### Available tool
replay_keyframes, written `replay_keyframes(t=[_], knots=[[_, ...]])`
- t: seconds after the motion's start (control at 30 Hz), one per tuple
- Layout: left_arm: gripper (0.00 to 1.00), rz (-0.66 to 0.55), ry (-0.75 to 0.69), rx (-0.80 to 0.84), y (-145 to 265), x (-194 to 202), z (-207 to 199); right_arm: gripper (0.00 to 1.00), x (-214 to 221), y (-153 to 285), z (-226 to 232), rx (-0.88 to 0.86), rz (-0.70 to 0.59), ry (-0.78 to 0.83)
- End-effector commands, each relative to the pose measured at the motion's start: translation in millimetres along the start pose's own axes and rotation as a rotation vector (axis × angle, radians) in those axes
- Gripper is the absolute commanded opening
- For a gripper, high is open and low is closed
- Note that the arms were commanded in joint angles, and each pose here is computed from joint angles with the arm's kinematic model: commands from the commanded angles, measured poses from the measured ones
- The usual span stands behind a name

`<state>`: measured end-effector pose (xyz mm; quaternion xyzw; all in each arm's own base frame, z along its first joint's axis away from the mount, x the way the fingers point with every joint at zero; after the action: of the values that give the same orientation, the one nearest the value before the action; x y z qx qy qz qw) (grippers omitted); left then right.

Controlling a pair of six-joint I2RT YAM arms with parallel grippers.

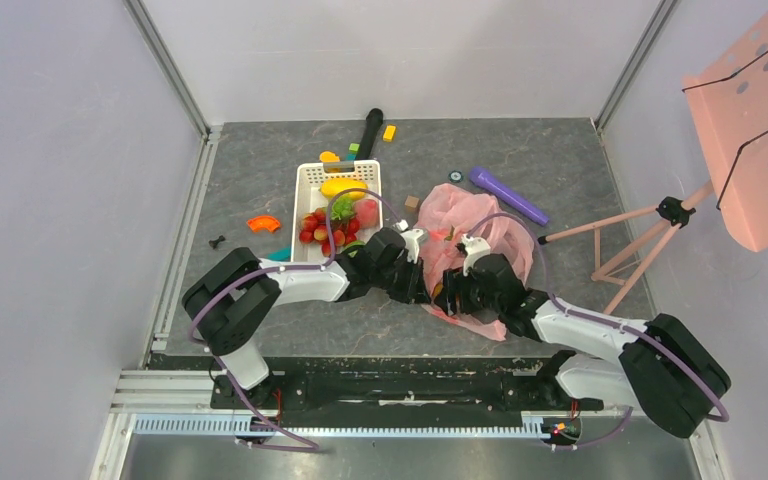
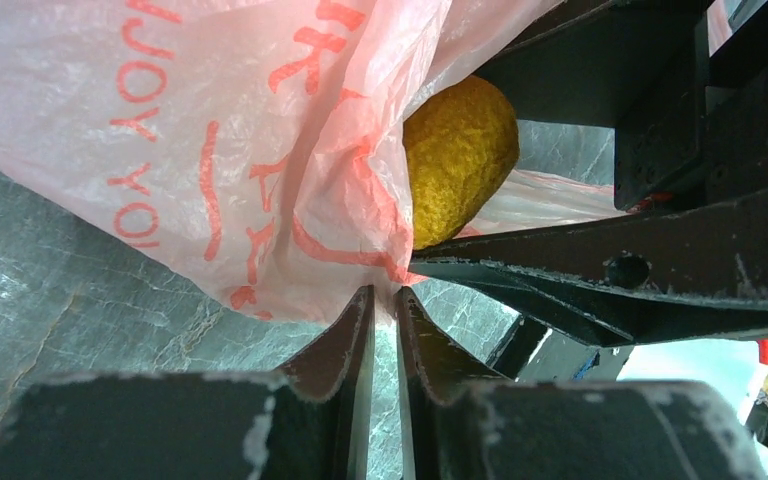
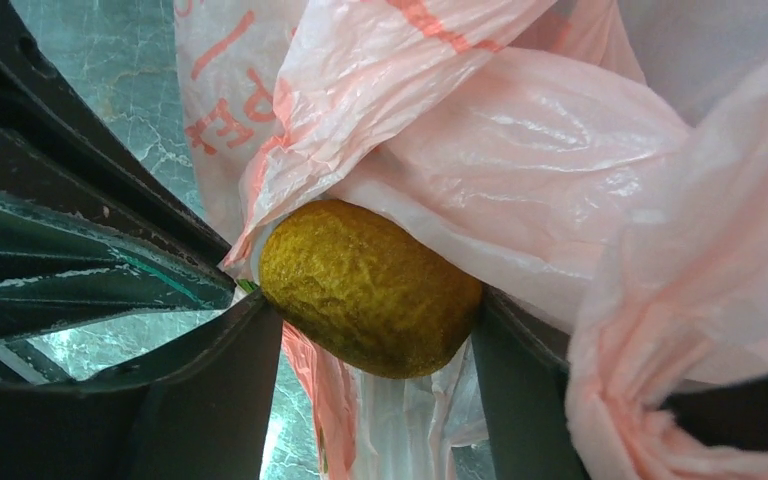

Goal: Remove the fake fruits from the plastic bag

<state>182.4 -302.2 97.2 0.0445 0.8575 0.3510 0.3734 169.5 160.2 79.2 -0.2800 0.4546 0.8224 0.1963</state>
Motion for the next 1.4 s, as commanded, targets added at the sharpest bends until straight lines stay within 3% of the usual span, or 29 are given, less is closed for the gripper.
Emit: replay_keyframes(t=[0.0, 0.43, 0.57, 0.7, 0.83, 0.87, 1.07, 1.37], knots=[[0.19, -0.027, 0.021, 0.033, -2.5, -7.3, -6.7, 0.58, -11.5, 2.0, 3.2, -0.004, -0.086, 0.005], [0.19, -0.045, 0.008, 0.002, 3.9, -15.4, -7.3, 0.53, -47.0, 74.2, 33.4, -0.096, -0.133, 0.04], [0.24, -0.076, -0.013, -0.017, 20.4, -28.2, -14.9, 0.53, -62.8, 106.2, 46.5, -0.153, -0.197, 0.041], [0.42, -0.135, -0.045, -0.057, 55.7, -46.3, -29.1, 0.53, -83.3, 134.0, 60.9, -0.201, -0.273, 0.041], [0.78, -0.202, -0.082, -0.132, 100.0, -59.8, -39.8, 0.53, -102.9, 145.8, 73.0, -0.222, -0.311, 0.06], [0.96, -0.218, -0.089, -0.15, 110.3, -60.6, -41.8, 0.53, -109.3, 147.5, 76.6, -0.227, -0.324, 0.07], [1.0, -0.281, -0.08, -0.293, 168.6, -45.8, -40.9, 0.52, -146.6, 132.4, 100.8, -0.249, -0.312, 0.155], [1.0, -0.403, 0.028, -0.564, 255.0, 0.1, -25.9, 0.5, -160.0, 29.9, 123.0, -0.325, -0.138, 0.214]])
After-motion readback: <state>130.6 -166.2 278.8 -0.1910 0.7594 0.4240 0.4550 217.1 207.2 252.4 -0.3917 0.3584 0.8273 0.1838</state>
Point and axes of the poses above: each gripper's point midway between its finger pads, its own y axis back along the fingers, its own z axis along the line the jaws close on, x = y × z, the point moved 8 cm from there along y, back along the fingers, and after that the axes turned 11 degrees about -y, right-handed, at the moved point
